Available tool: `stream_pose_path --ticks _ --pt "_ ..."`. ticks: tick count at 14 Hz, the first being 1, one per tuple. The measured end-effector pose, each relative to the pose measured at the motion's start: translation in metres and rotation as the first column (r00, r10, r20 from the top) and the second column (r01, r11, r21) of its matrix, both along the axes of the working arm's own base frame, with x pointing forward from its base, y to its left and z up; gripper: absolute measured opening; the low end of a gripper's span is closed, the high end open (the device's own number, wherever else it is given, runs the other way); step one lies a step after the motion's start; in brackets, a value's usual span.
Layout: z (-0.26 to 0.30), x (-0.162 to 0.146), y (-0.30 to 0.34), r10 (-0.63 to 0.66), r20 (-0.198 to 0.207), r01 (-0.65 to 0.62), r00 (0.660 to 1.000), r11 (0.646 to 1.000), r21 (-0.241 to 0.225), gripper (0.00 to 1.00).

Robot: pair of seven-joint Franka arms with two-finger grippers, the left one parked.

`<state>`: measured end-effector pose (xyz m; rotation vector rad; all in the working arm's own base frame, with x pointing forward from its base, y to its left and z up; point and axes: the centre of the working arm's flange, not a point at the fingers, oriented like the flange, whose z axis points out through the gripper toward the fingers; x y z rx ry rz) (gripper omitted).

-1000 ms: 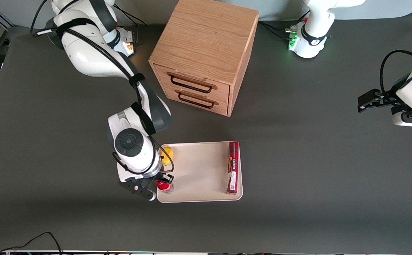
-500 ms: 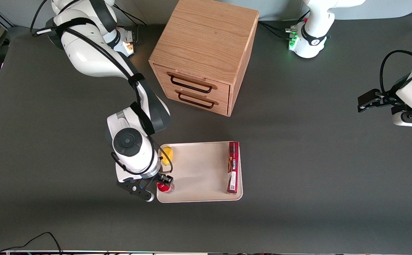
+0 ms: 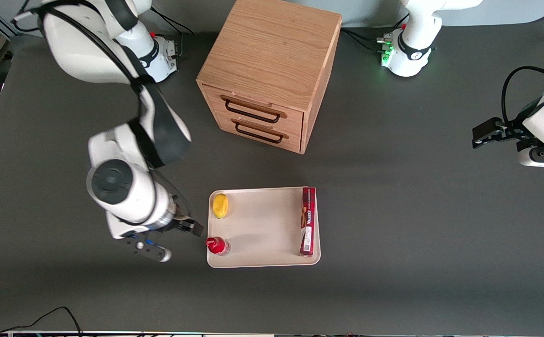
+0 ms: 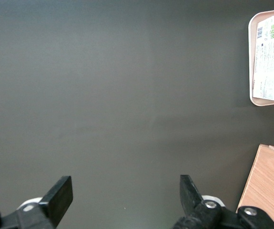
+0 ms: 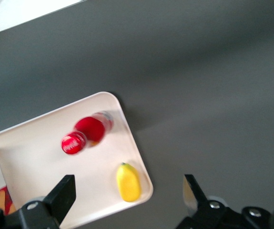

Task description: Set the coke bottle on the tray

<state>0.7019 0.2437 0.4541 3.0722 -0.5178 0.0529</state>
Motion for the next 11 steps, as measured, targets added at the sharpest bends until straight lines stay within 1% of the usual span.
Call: stream_pose_path --ticks 2,4,6,7,9,11 --pt "0.037 -0.020 -0.045 0.064 -0.015 -0.064 0.998 0.998 -0.007 1.00" --pt "0.066 -0.050 -0.096 0.141 -0.035 -0.142 0.989 0.990 -0.023 1.00" --pt "0.086 -0.084 -0.136 0.188 -0.054 -0.190 0.981 0.981 -0.038 1.00" --pt "0.094 -0.102 -0.152 0.194 -0.058 -0.196 0.979 0.980 -0.032 1.00" --pt "0.109 -0.130 -0.170 0.189 -0.049 -0.188 0.981 0.982 0.009 1.00" --pt "0.118 -0.143 -0.174 0.186 -0.041 -0.185 0.982 0.983 0.013 1.00"
